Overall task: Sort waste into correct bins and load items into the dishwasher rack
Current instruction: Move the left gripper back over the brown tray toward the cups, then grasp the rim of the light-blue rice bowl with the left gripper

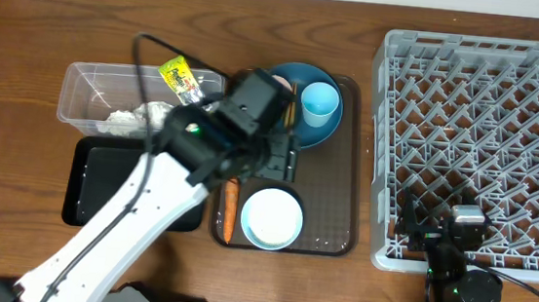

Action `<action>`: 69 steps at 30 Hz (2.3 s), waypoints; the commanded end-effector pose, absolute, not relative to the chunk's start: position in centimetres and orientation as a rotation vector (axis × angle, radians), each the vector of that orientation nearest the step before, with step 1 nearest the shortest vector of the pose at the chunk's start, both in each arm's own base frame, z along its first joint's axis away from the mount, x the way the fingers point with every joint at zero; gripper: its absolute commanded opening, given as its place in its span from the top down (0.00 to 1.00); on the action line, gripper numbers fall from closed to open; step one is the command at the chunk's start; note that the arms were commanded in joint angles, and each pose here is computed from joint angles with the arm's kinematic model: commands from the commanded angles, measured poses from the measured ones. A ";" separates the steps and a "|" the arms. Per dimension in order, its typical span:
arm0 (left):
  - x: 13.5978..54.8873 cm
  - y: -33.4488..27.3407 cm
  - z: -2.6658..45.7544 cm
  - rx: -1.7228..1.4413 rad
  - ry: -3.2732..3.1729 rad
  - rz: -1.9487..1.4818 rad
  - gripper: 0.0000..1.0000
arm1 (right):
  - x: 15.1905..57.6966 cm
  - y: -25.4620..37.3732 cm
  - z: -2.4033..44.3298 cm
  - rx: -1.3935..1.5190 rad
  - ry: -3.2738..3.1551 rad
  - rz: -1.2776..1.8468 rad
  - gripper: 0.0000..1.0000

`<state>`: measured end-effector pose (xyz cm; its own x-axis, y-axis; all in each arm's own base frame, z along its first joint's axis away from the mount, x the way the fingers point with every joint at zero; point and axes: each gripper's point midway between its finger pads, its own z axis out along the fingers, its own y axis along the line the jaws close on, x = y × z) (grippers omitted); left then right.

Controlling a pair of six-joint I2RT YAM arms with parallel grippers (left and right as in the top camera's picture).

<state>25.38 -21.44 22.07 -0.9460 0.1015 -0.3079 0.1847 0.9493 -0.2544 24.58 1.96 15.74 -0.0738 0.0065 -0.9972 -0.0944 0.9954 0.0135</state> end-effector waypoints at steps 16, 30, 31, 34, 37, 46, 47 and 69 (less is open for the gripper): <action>24.4 -24.8 17.0 0.330 2.926 -0.259 0.27 | 24.6 2.1 15.6 -0.079 1.646 0.083 0.01; 23.2 -24.7 13.0 0.242 2.980 -0.222 0.26 | 24.6 2.1 15.6 -0.079 1.646 0.082 0.01; 23.1 -24.7 12.5 0.245 2.982 -0.221 0.27 | 24.6 2.1 15.6 -0.079 1.646 0.082 0.01; 22.3 -24.5 11.3 0.228 3.008 -0.198 0.27 | 24.6 2.1 15.6 -0.079 1.646 0.083 0.01; 21.3 -24.5 10.6 0.260 3.025 -0.177 0.29 | 24.6 2.1 15.6 -0.079 1.646 0.082 0.01; 18.5 -25.8 9.8 0.187 3.015 -0.105 0.43 | 24.6 2.1 15.6 -0.079 1.646 0.082 0.01; 18.3 -25.8 9.6 0.161 3.003 -0.082 0.44 | 24.6 2.1 15.6 -0.079 1.646 0.082 0.01; 18.3 -27.0 5.3 0.158 2.864 -0.116 0.59 | 24.6 2.1 15.6 -0.079 1.646 0.082 0.01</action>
<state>17.96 -27.65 6.07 -0.9612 0.1073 -0.2540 0.1342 0.9868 -0.0909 24.58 1.96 15.74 -0.0738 0.0065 -0.9972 -0.0940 0.9955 0.0134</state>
